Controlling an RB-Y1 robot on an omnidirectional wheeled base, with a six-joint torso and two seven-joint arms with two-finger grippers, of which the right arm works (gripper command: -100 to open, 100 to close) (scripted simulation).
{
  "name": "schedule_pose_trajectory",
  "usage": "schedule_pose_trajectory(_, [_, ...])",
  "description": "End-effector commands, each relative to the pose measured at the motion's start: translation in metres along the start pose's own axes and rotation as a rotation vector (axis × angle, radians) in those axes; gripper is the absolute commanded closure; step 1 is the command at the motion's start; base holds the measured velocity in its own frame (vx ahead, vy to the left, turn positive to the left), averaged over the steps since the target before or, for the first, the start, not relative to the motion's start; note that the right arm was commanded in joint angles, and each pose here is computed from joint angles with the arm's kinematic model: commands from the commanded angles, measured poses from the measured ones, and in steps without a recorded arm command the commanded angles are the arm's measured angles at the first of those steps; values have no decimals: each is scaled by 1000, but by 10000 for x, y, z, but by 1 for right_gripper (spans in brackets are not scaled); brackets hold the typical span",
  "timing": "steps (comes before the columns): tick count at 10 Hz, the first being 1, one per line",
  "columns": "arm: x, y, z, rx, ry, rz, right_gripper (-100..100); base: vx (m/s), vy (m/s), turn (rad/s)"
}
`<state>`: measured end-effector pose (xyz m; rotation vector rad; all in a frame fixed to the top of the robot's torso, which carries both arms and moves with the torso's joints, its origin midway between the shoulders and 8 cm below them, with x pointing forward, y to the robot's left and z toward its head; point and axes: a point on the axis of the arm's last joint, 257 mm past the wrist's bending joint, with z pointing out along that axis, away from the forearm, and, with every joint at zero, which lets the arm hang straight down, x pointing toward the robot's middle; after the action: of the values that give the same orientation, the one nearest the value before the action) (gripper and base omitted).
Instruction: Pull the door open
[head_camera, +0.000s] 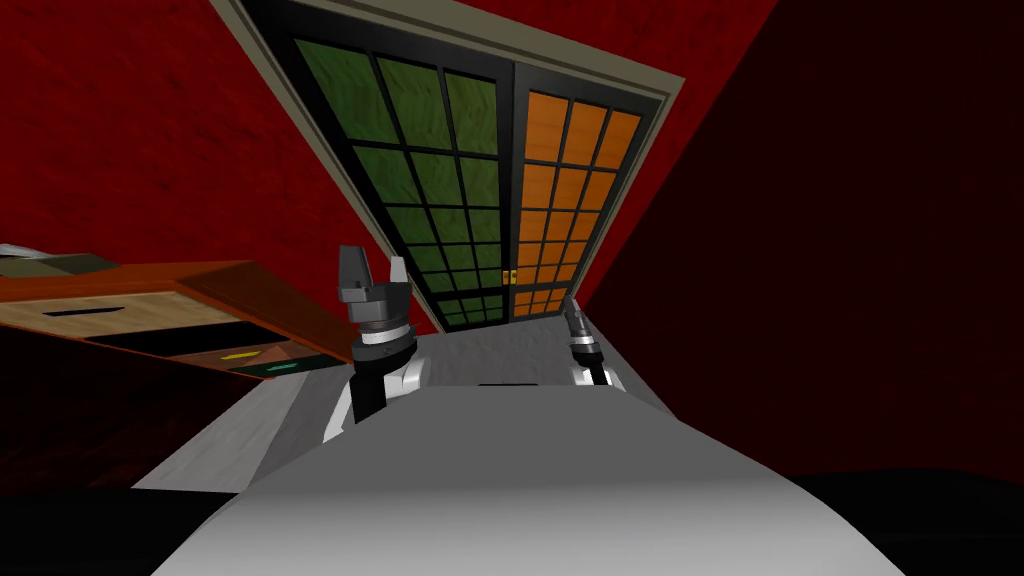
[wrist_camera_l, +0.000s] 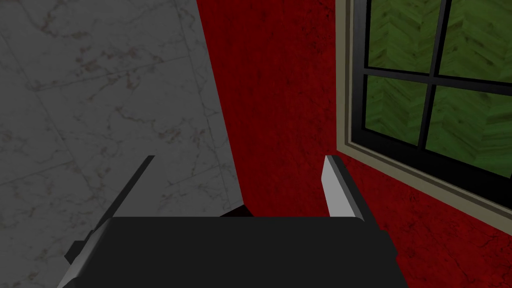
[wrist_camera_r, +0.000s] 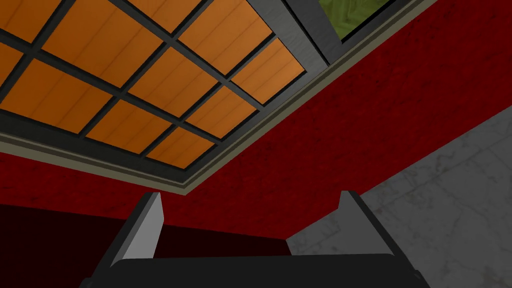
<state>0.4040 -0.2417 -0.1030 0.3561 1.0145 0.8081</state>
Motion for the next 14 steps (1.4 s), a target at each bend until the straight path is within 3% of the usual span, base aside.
schedule_pose_trajectory(1, [77, -93, -38, 12, 19, -41, -100, 111, 67, -3])
schedule_pose_trajectory(14, [772, -869, -335, 95, 187, -344, -100, 98, 50, -4])
